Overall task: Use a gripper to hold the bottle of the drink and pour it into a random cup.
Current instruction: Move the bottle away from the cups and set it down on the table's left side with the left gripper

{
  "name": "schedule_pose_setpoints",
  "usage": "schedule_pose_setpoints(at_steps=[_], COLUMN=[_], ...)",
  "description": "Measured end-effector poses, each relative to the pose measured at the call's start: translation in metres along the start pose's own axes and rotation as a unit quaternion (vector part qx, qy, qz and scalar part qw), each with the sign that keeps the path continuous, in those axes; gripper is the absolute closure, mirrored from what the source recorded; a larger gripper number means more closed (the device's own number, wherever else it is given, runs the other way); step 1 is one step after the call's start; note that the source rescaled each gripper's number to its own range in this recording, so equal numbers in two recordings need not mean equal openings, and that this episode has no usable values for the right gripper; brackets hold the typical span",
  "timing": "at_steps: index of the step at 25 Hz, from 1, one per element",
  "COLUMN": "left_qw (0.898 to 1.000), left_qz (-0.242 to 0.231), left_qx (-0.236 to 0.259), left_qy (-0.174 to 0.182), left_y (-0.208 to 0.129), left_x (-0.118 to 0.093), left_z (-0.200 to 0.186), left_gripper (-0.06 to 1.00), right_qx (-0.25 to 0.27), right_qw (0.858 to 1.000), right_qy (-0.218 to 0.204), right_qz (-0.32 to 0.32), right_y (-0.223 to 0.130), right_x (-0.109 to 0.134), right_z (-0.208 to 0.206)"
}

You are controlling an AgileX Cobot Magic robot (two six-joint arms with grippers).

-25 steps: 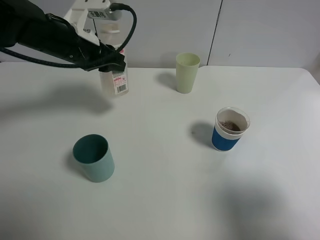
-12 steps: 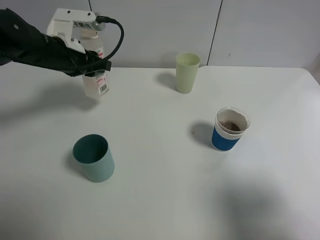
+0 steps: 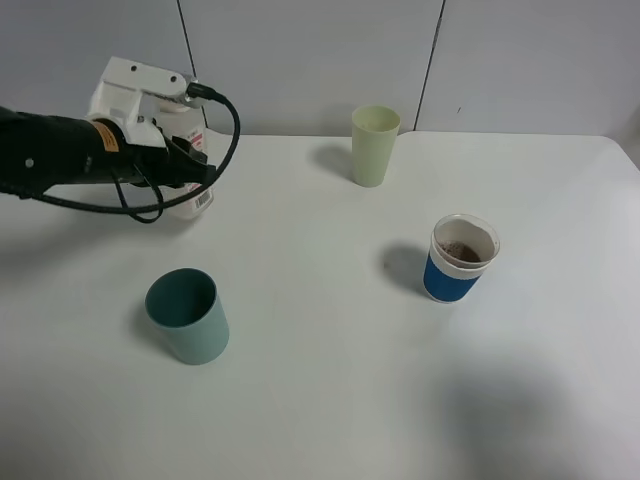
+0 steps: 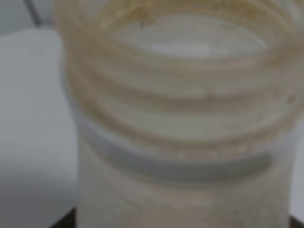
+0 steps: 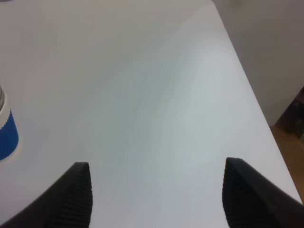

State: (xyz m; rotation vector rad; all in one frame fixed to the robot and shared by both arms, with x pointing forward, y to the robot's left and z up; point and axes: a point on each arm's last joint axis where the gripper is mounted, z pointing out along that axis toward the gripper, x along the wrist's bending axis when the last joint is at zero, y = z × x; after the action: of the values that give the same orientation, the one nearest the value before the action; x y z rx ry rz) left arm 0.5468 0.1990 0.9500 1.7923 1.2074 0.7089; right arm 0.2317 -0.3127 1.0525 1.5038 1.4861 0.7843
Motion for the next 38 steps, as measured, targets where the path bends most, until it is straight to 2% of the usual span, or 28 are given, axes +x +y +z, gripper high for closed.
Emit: schedule_pose_setpoints(at_steps=[4,9,12,19,26,33,38], left_qw=[0.999,0.998,0.998,0.995,0.992,0.978,0.971], left_qz=[-0.006,-0.023,-0.009,0.064,0.086,0.128,0.146], left_qx=[-0.049,-0.056,-0.055,-0.051,-0.032,-0.045,-0.048], left_qy=[-0.024,-0.002,-0.003,-0.050,-0.082,-0.157,-0.183], left_y=[-0.009,-0.015,-0.017,-0.022,-0.037,-0.049,-0.052], left_x=[0.003,0.021,0.027,0.024,0.020,0.007,0.002], left_z=[-0.007,-0.012,-0.013,-0.011,-0.001,0.006,0.007], left_gripper=[0.94,0.94,0.94,0.94,0.94,0.94,0.94], right_qx=[0.000,0.000,0.000,0.000,0.000,0.000,0.000], right_qw=[1.000,1.000,1.000,1.000,1.000,1.000,1.000], right_qy=[0.000,0.000,0.000,0.000,0.000,0.000,0.000], right_qz=[0.000,0.000,0.000,0.000,0.000,0.000,0.000], right_y=[0.000,0.000,0.000,0.000,0.000,0.000,0.000], right_x=[0.000,0.000,0.000,0.000,0.000,0.000,0.000], right_z=[0.000,0.000,0.000,0.000,0.000,0.000,0.000])
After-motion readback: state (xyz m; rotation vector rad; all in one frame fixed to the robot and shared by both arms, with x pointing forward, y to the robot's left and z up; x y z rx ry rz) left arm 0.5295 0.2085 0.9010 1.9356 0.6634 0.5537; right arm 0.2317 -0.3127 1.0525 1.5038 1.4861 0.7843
